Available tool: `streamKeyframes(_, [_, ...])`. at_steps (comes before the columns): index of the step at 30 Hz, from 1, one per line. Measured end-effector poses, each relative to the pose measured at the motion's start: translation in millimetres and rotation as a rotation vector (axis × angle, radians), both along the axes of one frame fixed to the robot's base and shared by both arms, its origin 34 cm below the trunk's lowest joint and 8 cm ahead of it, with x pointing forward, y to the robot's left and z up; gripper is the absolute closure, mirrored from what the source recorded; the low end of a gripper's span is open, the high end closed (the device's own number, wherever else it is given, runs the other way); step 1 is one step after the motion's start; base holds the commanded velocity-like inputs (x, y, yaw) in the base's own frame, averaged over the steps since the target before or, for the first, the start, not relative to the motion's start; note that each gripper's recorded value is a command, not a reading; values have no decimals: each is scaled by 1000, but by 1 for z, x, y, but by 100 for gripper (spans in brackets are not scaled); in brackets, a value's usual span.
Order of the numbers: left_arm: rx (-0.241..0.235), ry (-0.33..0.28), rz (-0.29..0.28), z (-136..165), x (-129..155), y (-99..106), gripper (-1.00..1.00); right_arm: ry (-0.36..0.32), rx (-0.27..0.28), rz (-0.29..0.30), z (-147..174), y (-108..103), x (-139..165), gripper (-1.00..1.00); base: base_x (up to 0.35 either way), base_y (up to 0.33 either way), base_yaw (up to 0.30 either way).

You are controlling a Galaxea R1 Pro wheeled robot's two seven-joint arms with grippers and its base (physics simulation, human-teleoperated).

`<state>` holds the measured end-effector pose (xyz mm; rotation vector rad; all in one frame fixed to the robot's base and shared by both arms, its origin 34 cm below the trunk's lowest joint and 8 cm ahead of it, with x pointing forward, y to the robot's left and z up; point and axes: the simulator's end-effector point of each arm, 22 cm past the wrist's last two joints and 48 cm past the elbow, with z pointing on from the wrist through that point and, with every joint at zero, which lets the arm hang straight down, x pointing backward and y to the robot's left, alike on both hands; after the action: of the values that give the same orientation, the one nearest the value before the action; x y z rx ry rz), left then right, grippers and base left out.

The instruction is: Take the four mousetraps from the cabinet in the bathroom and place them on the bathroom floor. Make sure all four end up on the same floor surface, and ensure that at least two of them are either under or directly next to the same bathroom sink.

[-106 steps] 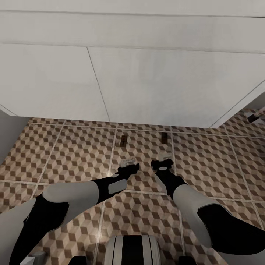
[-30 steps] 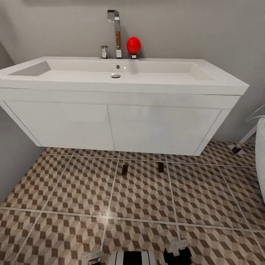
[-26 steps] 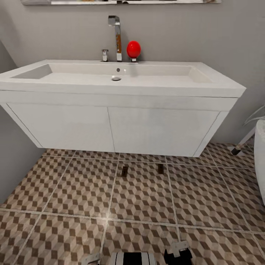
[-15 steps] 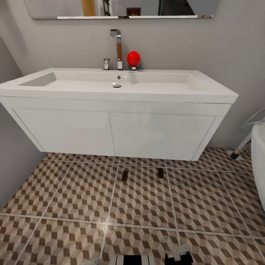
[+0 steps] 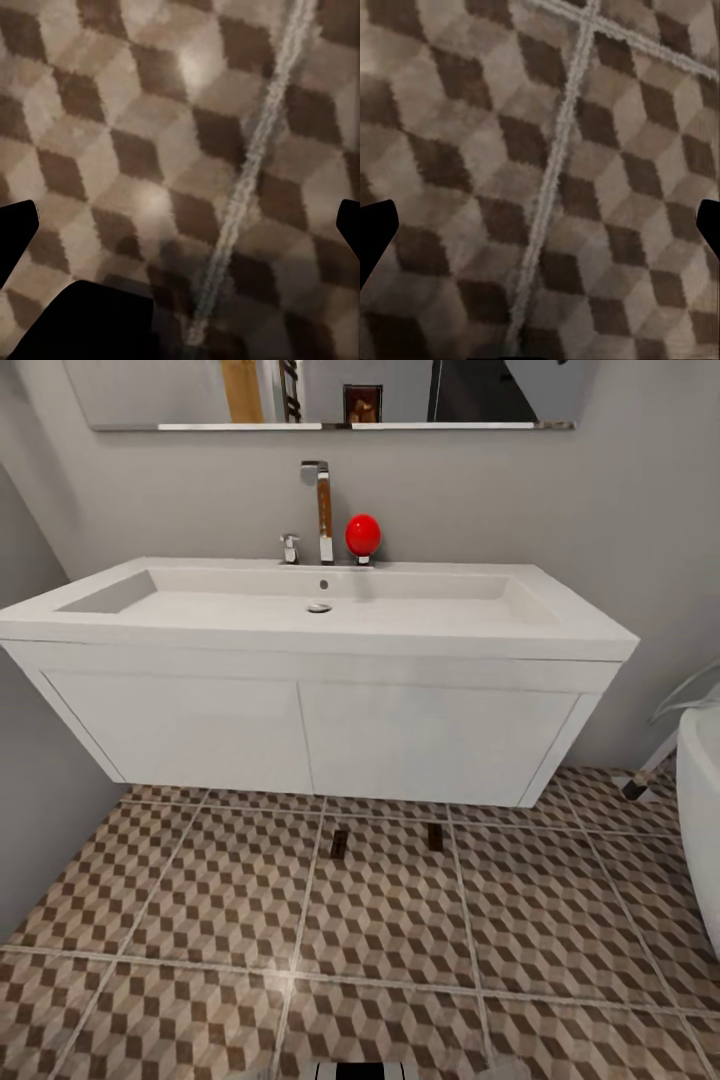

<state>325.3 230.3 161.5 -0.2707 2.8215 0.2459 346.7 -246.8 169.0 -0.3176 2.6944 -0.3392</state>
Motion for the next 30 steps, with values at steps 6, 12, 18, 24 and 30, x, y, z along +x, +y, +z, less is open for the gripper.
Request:
streamKeyframes(6, [0, 15, 0, 12, -8, 0, -100, 40, -11, -1, 9, -8, -26, -100, 0, 0, 0])
streamKeyframes(12, [0, 20, 0, 25, -8, 0, -100, 70, -14, -1, 21, -11, -44, -100, 0, 0, 0])
streamKeyframes(18, [0, 21, 0, 38, -6, 0, -100, 83, -14, -1, 33, -11, -52, -100, 0, 0, 0])
streamKeyframes(24, [1, 21, 0, 51, -3, 0, -100, 90, -14, 0, 46, -11, -54, -100, 0, 0, 0])
streamKeyframes(30, [0, 22, 0, 64, -1, 0, -100, 92, -14, 0, 59, -11, -53, -100, 0, 0, 0])
